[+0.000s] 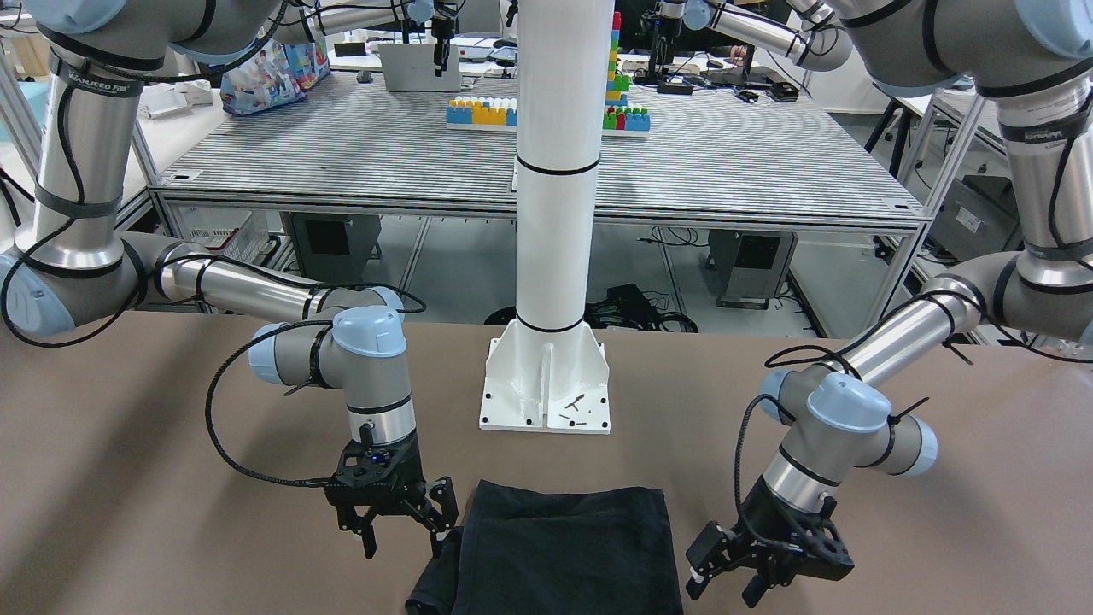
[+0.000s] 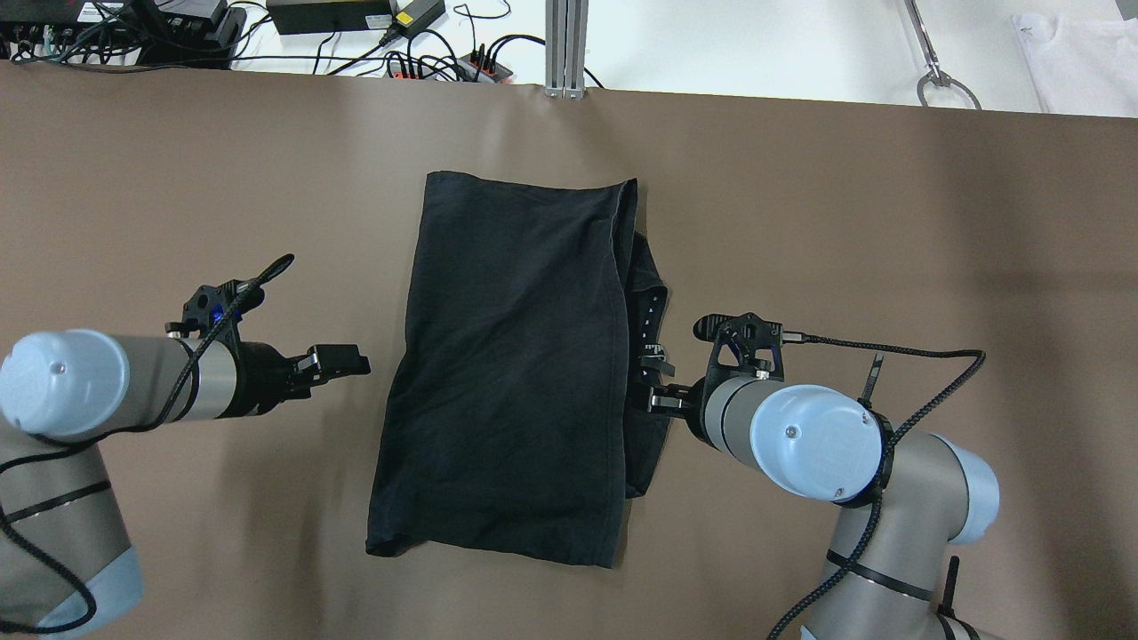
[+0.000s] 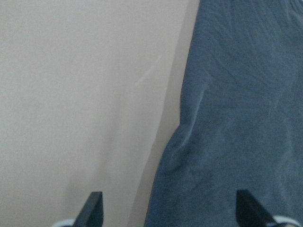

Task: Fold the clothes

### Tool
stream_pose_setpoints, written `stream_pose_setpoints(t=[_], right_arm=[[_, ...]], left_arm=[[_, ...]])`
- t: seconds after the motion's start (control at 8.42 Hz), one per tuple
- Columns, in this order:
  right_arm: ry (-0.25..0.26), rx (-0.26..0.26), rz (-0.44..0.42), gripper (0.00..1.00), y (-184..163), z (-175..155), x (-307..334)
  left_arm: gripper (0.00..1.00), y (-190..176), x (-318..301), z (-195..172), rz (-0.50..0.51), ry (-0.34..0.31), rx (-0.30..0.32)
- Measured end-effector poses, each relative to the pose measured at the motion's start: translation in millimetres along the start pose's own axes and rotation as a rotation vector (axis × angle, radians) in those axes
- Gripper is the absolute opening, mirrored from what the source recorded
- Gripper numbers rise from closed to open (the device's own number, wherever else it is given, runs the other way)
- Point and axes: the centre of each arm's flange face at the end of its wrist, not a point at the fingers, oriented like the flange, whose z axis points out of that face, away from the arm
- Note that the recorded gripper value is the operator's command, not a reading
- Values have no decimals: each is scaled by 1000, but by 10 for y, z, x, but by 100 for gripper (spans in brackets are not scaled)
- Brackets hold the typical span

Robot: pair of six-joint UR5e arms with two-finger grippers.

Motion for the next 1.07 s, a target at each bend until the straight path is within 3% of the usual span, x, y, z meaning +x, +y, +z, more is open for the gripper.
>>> stream_pose_setpoints(t=[0.24, 0.47, 1.07], right_arm=[[-2, 1, 28, 94, 2, -4, -6], [-7, 0, 48, 94, 29, -11, -26], [-6, 4, 46, 94, 114, 5, -55]], left_arm=[[100, 528, -94, 63, -181, -1, 25], [100, 1020, -120, 191, -294, 0, 33], [100, 1882, -188, 369, -295, -17, -17]])
